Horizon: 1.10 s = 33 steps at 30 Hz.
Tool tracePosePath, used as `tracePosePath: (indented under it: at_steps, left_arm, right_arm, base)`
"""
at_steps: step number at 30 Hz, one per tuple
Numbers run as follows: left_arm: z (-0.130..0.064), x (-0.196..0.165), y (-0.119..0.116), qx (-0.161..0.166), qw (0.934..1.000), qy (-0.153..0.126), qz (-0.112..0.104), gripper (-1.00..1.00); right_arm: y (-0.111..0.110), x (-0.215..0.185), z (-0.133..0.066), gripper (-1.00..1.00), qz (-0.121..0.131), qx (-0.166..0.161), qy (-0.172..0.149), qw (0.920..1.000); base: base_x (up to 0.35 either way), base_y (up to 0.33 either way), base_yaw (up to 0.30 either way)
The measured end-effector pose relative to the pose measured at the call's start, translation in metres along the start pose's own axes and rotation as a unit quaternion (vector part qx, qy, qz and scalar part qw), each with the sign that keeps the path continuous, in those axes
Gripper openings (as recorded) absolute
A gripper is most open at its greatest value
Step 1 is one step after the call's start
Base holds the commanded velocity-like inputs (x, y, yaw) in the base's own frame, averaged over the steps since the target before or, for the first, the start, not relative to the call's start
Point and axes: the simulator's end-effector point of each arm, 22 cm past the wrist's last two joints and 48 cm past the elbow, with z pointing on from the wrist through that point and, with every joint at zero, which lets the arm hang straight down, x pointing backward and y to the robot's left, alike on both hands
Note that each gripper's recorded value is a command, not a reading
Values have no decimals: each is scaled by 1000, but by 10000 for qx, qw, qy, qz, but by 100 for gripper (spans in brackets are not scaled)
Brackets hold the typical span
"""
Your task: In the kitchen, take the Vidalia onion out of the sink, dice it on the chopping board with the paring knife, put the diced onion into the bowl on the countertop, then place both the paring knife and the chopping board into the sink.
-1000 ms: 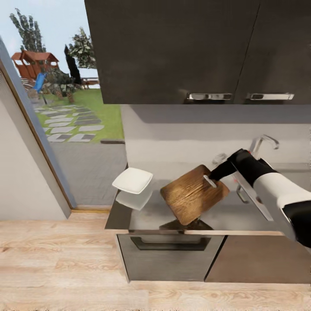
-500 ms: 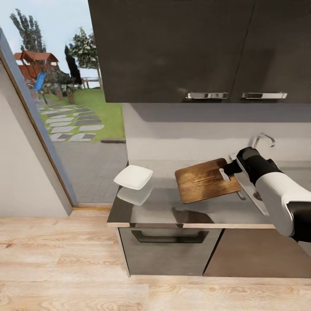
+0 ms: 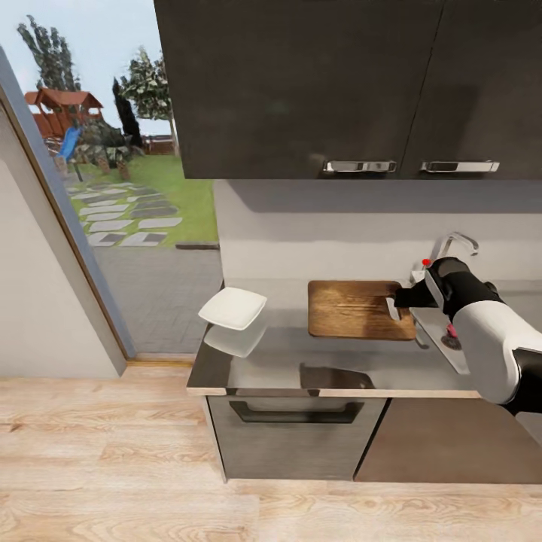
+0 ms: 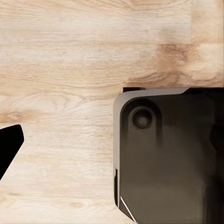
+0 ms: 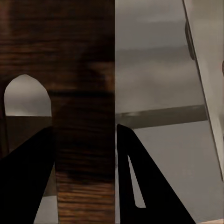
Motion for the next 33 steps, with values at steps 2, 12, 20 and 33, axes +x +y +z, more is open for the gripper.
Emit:
tracePosePath:
  at_steps: [2,12,20,33]
  left_arm:
    - [0,0,0,3,10000,0,0,100]
    - [0,0,0,-1,10000,0,-13,100]
    - [0,0,-1,-2,10000,8,-15,100]
    - [0,3,-1,-5,10000,44,-14,100]
  right_arm:
    - [1,0,0,-100,31,-25,5,10000]
    - [3,1,0,-100,112,-84,9,9999]
    - [1,1,0,-100,98,-60,11,9999]
    - [4,4,4,-100,58,-65,67,9999]
  base:
    - [0,0,0]
    - [0,0,0]
    - [0,0,0]
    - [0,-155,0]
